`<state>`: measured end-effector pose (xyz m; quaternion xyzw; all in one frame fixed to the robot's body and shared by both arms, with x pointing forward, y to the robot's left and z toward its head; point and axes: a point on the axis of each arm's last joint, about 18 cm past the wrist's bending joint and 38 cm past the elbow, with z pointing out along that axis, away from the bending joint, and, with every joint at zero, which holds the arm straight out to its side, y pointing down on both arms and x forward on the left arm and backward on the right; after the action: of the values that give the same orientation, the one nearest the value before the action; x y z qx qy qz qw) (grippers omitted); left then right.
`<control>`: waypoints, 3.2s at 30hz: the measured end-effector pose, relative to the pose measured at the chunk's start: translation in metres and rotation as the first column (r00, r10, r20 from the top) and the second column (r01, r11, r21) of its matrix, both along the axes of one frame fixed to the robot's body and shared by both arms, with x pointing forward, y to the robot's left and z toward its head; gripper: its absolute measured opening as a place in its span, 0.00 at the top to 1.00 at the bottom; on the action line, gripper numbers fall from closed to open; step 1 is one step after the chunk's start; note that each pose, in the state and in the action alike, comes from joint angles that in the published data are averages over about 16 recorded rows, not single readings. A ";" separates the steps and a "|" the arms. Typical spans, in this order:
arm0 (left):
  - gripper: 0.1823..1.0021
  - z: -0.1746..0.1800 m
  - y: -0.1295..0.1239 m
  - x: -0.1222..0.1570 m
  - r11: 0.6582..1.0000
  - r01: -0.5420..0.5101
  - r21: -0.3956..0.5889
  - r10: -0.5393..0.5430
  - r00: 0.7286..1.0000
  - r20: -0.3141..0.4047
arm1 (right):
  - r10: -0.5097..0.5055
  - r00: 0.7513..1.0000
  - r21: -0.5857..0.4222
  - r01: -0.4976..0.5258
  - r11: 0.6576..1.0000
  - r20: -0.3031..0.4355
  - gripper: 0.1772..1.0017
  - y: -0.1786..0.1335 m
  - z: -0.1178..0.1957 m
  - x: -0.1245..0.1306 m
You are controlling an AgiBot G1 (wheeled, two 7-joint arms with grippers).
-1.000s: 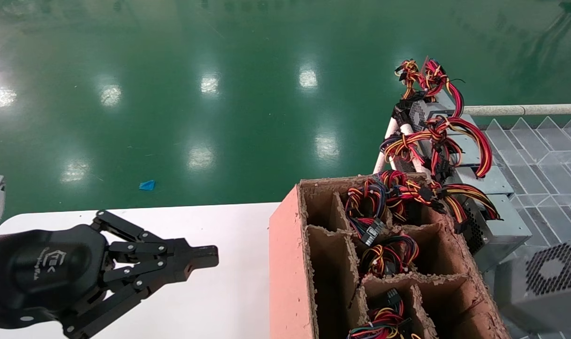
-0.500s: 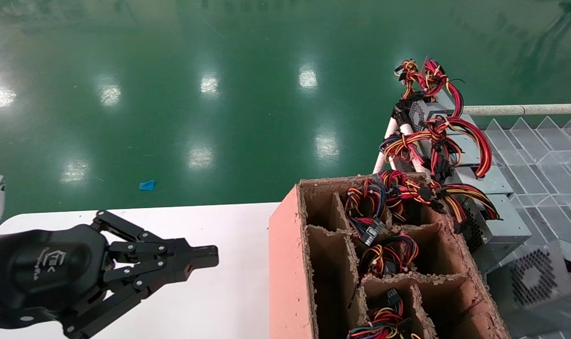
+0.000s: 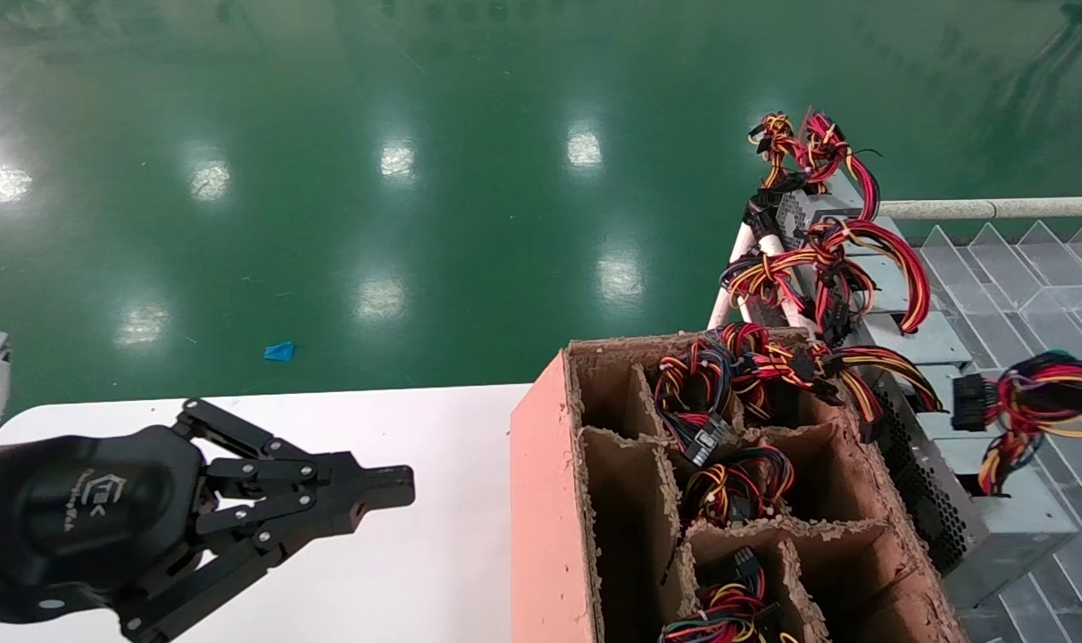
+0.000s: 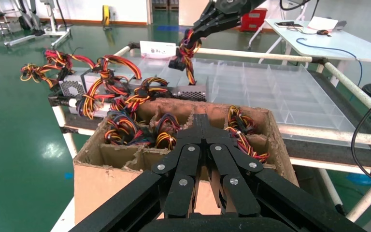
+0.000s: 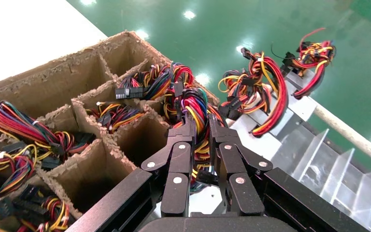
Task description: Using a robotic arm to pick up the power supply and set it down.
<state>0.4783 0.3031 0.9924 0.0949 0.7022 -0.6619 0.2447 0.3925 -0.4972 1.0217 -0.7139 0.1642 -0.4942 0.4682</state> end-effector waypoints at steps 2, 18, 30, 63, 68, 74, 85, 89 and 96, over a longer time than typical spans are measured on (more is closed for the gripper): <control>0.99 0.000 0.000 0.000 1.000 0.000 0.000 0.000 1.000 0.000 | 0.005 1.000 0.003 -0.005 1.000 -0.003 0.94 0.002 -0.002 0.005; 0.99 0.000 0.000 0.000 1.000 0.000 0.000 0.000 1.000 0.000 | 0.026 1.000 0.020 -0.026 0.999 -0.015 0.94 0.008 -0.012 0.017; 0.99 0.000 0.000 0.000 1.000 0.000 0.000 0.000 1.000 0.000 | 0.041 0.999 0.027 -0.041 0.999 -0.011 0.93 0.014 -0.005 0.020; 0.99 0.000 0.000 0.000 1.000 0.000 0.000 0.000 1.000 0.000 | 0.206 0.968 -0.065 -0.199 0.978 0.141 0.31 0.049 0.044 0.013; 0.99 0.000 0.000 0.000 1.000 0.000 0.000 0.000 1.000 0.000 | 0.271 0.956 -0.086 -0.262 0.961 0.117 0.20 0.066 0.045 0.024; 0.98 0.000 0.000 0.000 1.000 0.000 0.000 0.000 1.000 0.000 | 0.348 0.933 -0.099 -0.339 0.935 0.087 0.09 0.087 0.043 0.036; 0.91 0.000 0.000 0.000 1.000 0.000 0.000 0.000 1.000 0.000 | 0.476 0.878 -0.093 -0.471 0.877 0.041 0.01 0.122 0.033 0.054; 0.85 0.000 0.000 0.000 1.000 0.000 0.000 0.000 1.000 0.000 | 0.518 0.855 -0.082 -0.515 0.854 0.027 0.00 0.134 0.027 0.059; 0.69 0.000 0.000 0.000 1.000 0.000 0.000 0.000 1.000 0.000 | 0.585 0.811 -0.052 -0.584 0.810 0.010 0.00 0.153 0.016 0.068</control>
<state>0.4783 0.3031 0.9924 0.0949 0.7022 -0.6619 0.2447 0.4600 -0.3443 1.0380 -0.7342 -0.0805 -0.3392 0.5826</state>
